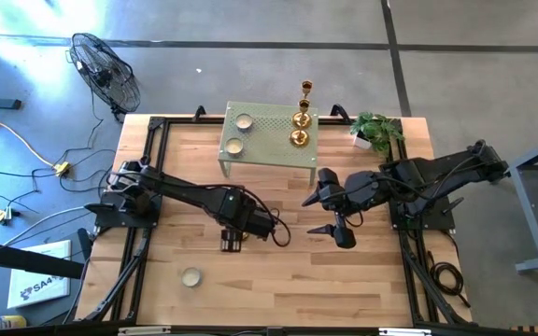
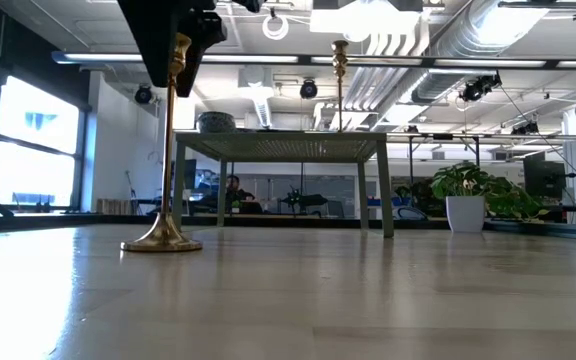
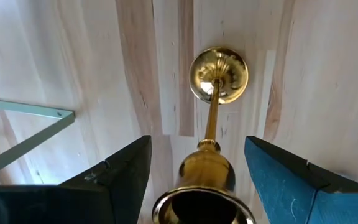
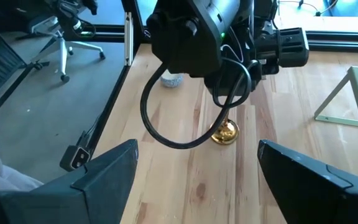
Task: Stock candles and holders on shelf
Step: Align the gold candle holder with the other gold candle holders on the shelf
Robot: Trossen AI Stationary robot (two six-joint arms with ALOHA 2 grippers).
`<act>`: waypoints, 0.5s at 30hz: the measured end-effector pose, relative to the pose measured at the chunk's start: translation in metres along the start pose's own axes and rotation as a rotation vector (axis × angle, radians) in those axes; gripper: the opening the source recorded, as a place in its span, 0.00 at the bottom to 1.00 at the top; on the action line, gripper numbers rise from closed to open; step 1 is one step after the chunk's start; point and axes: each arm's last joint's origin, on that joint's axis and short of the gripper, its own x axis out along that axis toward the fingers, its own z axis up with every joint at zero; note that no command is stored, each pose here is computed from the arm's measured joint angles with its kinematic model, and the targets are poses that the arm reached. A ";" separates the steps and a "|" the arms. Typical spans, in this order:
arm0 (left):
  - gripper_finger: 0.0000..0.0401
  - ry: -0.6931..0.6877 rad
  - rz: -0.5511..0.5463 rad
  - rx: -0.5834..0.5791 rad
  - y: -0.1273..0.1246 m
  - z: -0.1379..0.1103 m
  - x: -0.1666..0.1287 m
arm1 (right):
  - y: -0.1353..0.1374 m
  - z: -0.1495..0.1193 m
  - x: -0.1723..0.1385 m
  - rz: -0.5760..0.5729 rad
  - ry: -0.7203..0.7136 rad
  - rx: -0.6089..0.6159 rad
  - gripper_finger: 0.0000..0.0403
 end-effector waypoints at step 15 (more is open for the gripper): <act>0.62 -0.001 -0.005 0.008 0.000 0.000 0.000 | 0.000 0.001 0.000 -0.015 -0.011 0.001 0.81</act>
